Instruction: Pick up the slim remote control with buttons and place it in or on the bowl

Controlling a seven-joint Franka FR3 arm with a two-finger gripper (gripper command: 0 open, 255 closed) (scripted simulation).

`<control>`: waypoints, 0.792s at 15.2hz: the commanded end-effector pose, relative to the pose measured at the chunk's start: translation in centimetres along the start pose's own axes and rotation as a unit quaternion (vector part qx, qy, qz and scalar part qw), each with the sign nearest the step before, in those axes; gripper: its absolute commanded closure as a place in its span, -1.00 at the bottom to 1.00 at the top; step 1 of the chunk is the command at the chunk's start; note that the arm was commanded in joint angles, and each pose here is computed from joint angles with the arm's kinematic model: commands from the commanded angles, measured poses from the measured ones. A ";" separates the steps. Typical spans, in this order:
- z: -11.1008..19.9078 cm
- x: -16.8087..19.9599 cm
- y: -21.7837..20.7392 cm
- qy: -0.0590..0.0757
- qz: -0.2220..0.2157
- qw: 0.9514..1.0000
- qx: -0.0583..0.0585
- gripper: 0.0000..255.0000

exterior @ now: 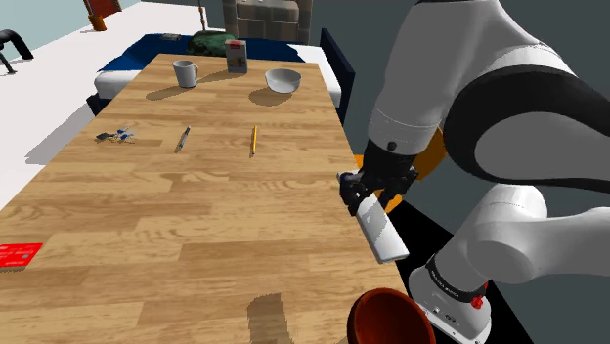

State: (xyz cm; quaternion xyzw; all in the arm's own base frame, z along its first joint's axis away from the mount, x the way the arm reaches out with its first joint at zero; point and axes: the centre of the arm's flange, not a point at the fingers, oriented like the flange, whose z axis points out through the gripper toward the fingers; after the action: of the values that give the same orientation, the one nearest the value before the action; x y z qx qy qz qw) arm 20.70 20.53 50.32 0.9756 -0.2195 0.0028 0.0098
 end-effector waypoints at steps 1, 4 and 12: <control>-0.1 -2.5 -0.3 0.000 0.000 1.000 0.000 1.00; -0.3 -6.5 -0.8 0.000 0.000 1.000 0.000 1.00; -0.7 -17.0 -2.0 0.000 0.000 1.000 0.000 1.00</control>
State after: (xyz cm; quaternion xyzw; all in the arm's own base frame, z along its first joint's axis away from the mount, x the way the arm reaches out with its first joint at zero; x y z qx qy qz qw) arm 11.58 29.14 49.61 0.9673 -0.2475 -0.0455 0.0327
